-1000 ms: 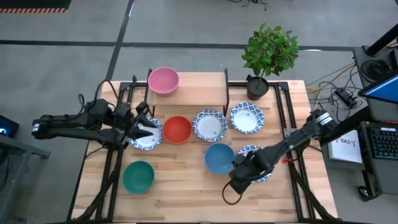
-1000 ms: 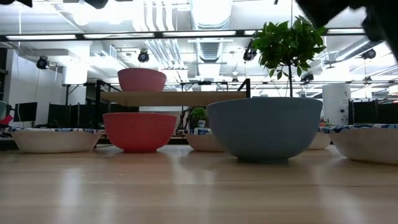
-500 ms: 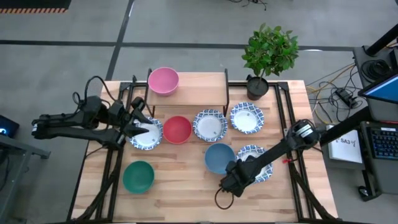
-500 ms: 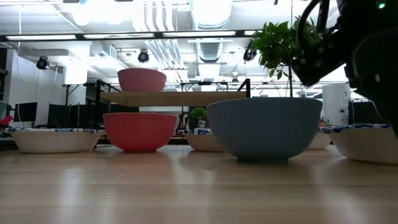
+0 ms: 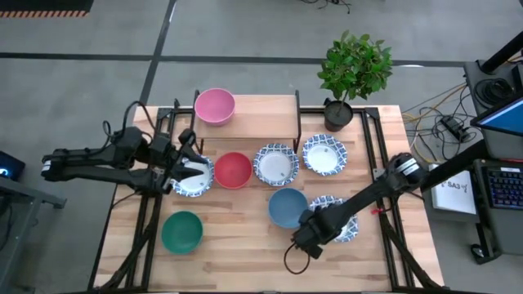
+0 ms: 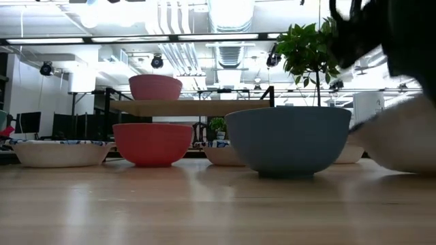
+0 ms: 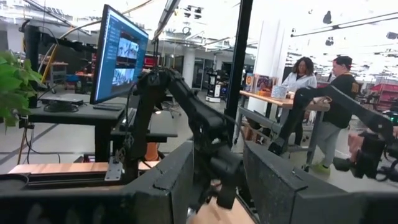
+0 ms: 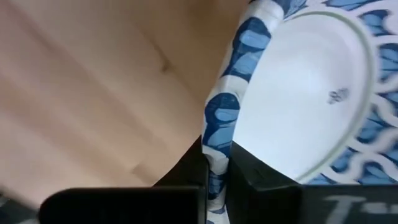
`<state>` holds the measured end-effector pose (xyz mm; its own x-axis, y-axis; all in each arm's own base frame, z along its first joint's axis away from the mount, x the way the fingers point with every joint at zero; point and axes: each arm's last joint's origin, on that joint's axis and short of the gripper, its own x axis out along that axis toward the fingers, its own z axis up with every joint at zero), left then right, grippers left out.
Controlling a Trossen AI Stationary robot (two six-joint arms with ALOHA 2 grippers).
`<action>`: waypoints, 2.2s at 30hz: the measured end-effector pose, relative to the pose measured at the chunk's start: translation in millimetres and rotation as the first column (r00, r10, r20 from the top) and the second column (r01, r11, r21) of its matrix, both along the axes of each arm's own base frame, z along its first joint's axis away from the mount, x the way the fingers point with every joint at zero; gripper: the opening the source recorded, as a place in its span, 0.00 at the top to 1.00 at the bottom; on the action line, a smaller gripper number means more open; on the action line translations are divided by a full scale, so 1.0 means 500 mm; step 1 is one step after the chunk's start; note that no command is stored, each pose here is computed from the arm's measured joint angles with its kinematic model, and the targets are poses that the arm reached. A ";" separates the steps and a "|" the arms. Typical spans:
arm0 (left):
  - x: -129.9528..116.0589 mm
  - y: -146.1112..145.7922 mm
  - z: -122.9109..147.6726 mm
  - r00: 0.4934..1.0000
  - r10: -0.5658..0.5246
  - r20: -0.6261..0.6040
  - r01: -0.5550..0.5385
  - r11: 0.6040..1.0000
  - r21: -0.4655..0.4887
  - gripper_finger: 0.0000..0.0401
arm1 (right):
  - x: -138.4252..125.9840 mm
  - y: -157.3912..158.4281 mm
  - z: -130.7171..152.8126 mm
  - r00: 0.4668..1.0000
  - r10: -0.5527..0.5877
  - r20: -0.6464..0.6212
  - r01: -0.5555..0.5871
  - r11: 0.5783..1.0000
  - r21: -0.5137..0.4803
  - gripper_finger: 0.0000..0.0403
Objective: Place and stack bowls onto a shelf
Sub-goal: Put the bottom right white bowl on the shelf
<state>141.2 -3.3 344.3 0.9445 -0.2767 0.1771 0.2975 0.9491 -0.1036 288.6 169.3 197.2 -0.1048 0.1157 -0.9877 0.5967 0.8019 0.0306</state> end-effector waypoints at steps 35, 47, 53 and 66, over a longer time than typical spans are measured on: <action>-0.007 0.005 -0.016 0.993 0.100 -0.068 -0.096 0.994 0.062 0.69 | 0.082 -0.166 0.439 0.639 0.509 0.577 -0.224 0.840 -0.495 0.97; -0.007 0.005 -0.019 0.992 0.094 -0.089 -0.092 0.995 0.034 0.69 | 0.213 -0.350 0.397 0.633 0.724 0.275 -0.391 0.605 -0.693 0.97; -0.007 0.005 -0.022 0.990 0.094 -0.106 -0.091 0.995 0.035 0.69 | 0.235 -0.454 0.346 0.729 0.681 0.077 -0.439 0.551 -0.710 0.97; -0.006 0.005 -0.023 0.989 0.095 -0.113 -0.091 0.995 0.039 0.69 | 0.270 -0.557 0.253 0.761 0.647 -0.040 -0.521 0.574 -0.632 0.97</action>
<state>138.0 -0.8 332.6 0.9799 -0.1905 0.0589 0.1956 0.9756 -0.0997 423.6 -109.0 323.7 0.2414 -0.4966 -0.8337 0.0244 0.8620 -0.5064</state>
